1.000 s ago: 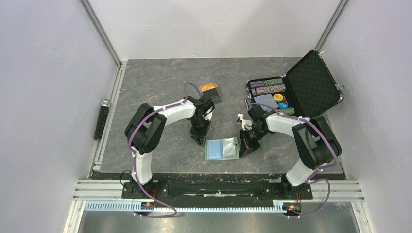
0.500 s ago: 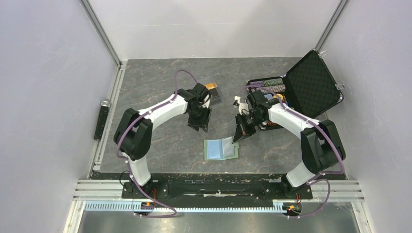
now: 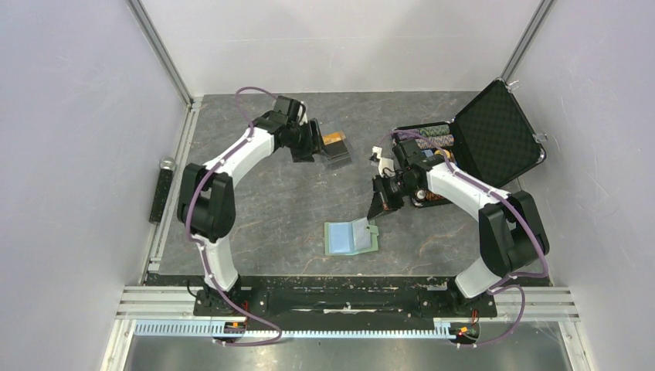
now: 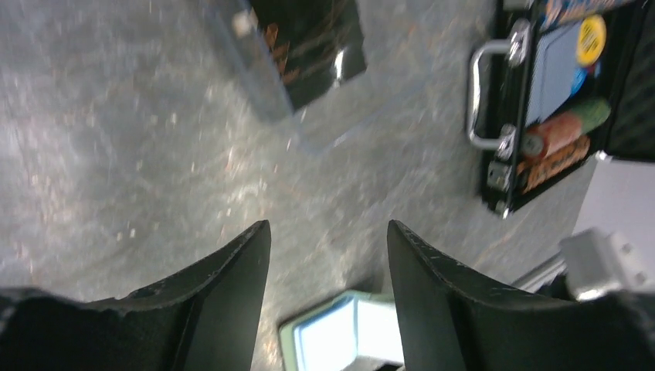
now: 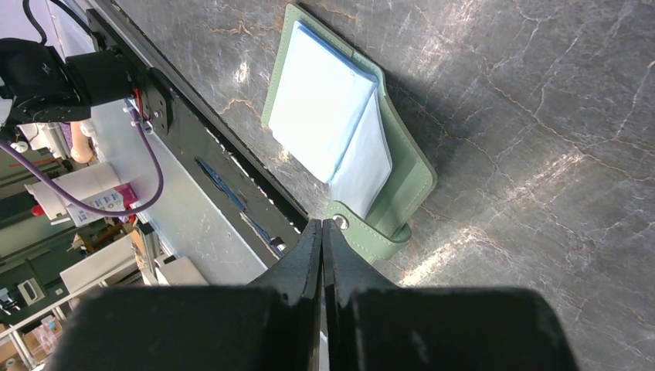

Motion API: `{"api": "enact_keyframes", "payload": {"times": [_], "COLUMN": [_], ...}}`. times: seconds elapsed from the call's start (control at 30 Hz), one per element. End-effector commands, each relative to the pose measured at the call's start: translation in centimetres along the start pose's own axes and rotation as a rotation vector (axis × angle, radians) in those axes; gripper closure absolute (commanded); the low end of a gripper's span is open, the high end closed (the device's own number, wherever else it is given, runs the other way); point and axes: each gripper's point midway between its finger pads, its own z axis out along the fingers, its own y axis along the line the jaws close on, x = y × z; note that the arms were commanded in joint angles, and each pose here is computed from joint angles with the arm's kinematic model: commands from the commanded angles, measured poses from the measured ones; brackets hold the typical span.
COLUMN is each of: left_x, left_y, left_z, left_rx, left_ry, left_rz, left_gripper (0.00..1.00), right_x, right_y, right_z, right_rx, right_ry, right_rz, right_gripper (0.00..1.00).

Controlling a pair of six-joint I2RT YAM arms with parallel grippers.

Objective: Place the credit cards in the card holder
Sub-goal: Open the card holder at the center of the board, then move the storage box to the center of the board.

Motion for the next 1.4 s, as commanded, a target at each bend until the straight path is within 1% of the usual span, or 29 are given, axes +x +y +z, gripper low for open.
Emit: {"api": "enact_keyframes", "payload": {"times": [0.0, 0.17, 0.27, 0.33, 0.43, 0.53, 0.7, 0.8, 0.9, 0.97, 1.1, 1.27, 1.37], "left_x": [-4.3, -5.6, -6.4, -6.4, -6.1, -5.7, -5.3, -4.8, -3.9, -2.8, -0.5, 2.6, 3.9], "left_y": [-1.8, 0.0, 1.3, 1.9, 2.4, 3.1, 3.7, 4.5, 5.1, 5.6, 6.2, 6.5, 6.2], "left_z": [2.1, 5.3, 6.0, 6.5, 6.9, 6.6, 4.6, 3.3, 2.3, 1.7, 0.6, -0.9, -2.1], "left_rx": [0.016, -0.095, -0.165, -0.188, -0.206, -0.233, -0.273, -0.308, -0.323, -0.326, -0.318, -0.301, -0.283], "left_ry": [-0.095, -0.07, -0.075, -0.065, -0.037, -0.024, -0.03, -0.026, -0.013, -0.001, -0.005, -0.013, -0.035], "left_rz": [-0.069, -0.068, -0.039, -0.019, 0.012, 0.042, 0.102, 0.132, 0.138, 0.116, 0.064, -0.032, -0.055], "left_gripper": [0.36, 0.37, 0.4, 0.44, 0.56, 0.7, 0.86, 0.92, 0.94, 0.95, 0.95, 0.87, 0.78], "right_x": [-0.7, -0.8, -1.2, -1.2, -0.9, -0.3, 0.4, 0.8, 1.3, 1.6, 2.7, 4.0, 4.4], "right_y": [0.7, 0.7, 1.0, 1.0, 1.2, 1.4, 1.8, 0.3, -1.5, -2.6, -3.8, -4.8, -5.3], "right_z": [0.0, -0.1, -0.2, -0.1, 0.4, 1.6, 3.8, 4.8, 5.2, 5.3, 5.7, 6.3, 6.6], "right_rx": [-0.028, -0.027, -0.031, -0.035, -0.043, -0.039, 0.009, 0.095, 0.171, 0.215, 0.238, 0.247, 0.252], "right_ry": [-0.024, -0.027, -0.036, -0.031, -0.01, 0.039, 0.11, 0.142, 0.158, 0.169, 0.191, 0.211, 0.216], "right_rz": [-0.004, 0.002, -0.001, -0.004, -0.015, -0.037, -0.094, -0.102, -0.1, -0.099, -0.096, -0.086, -0.085], "right_gripper": [1.0, 1.0, 1.0, 1.0, 1.0, 1.0, 1.0, 1.0, 1.0, 1.0, 1.0, 1.0, 1.0]}}
